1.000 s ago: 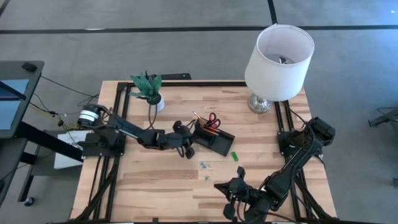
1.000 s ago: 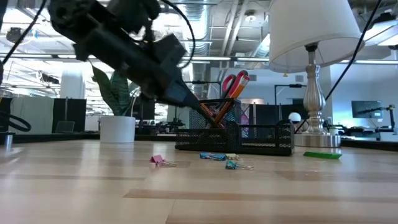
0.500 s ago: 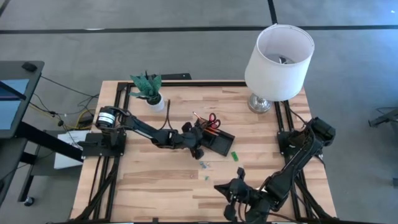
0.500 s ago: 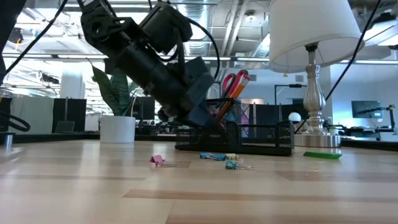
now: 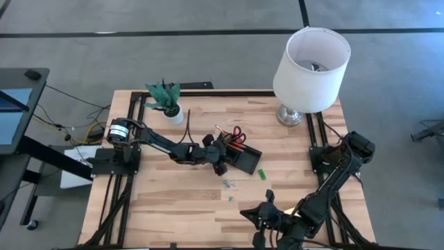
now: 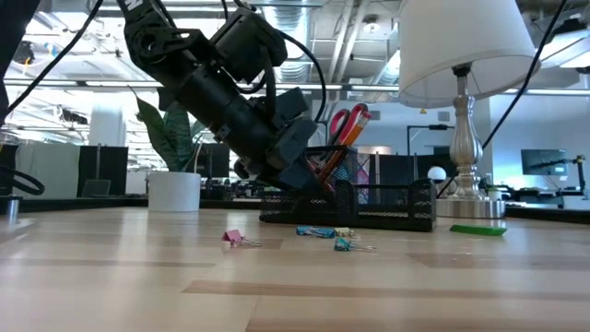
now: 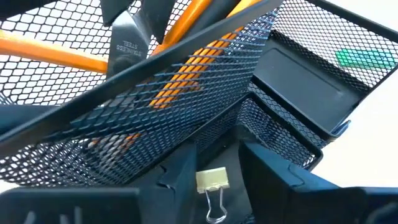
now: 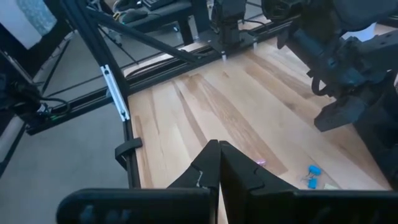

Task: Pick and place office supplies into organizer
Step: Put the top yellow binder clip into the black desk organizer

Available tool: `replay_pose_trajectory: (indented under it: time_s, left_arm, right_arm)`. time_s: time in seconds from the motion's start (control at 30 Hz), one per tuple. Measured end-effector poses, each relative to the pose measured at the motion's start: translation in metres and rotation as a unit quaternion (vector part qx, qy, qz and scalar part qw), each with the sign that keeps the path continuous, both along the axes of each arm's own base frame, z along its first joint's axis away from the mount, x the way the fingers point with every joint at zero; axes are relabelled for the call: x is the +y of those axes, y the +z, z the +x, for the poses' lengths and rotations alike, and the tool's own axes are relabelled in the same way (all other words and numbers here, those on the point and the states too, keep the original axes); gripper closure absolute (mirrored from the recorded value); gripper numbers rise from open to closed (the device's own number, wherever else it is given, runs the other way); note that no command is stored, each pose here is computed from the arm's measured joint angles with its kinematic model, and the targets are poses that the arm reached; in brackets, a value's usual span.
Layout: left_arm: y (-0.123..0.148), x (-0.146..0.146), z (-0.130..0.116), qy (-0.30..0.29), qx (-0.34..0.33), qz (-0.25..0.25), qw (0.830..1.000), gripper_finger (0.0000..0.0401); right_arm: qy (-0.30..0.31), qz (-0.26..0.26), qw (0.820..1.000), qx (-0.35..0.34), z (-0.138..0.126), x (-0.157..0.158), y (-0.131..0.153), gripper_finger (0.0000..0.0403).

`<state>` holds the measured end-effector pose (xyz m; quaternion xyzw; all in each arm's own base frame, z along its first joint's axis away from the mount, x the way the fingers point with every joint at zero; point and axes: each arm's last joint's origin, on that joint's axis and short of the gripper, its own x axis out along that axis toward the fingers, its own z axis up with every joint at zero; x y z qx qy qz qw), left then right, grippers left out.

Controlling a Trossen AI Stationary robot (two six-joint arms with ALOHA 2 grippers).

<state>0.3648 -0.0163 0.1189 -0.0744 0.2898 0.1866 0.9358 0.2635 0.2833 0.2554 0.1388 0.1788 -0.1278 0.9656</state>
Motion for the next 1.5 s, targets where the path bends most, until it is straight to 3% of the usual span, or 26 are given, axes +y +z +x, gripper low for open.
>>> replay_pose_trajectory:
  time_s: [0.33, 0.67, 1.0, 1.2, 1.3, 1.5]
  left_arm:
    - [0.000, 0.005, 0.001, 0.001, -0.005, -0.031, 1.000, 0.0270]
    - [0.019, 0.008, 0.017, -0.011, -0.026, -0.025, 0.999, 0.0269]
    - [0.017, 0.010, 0.015, 0.002, 0.054, -0.039, 0.998, 0.0269]
    - [0.018, 0.009, 0.016, -0.007, 0.050, -0.039, 0.998, 0.0269]
    - [0.019, 0.010, 0.017, 0.002, 0.041, -0.038, 0.998, 0.0287]
    - [0.019, 0.016, 0.016, 0.007, 0.042, -0.045, 0.998, 0.0367]
  right_arm:
    - [0.000, 0.000, 1.000, 0.000, 0.000, 0.000, 0.000, 0.0403]
    - [0.000, 0.000, 1.000, 0.000, 0.000, 0.000, 0.000, 0.0403]
    - [0.000, 0.000, 1.000, 0.000, 0.000, 0.000, 0.000, 0.0403]
    - [0.000, 0.000, 1.000, 0.000, 0.000, 0.000, 0.000, 0.0403]
    - [0.000, 0.000, 1.000, 0.000, 0.000, 0.000, 0.000, 0.0403]
    - [0.000, 0.000, 1.000, 0.000, 0.000, 0.000, 0.000, 0.0403]
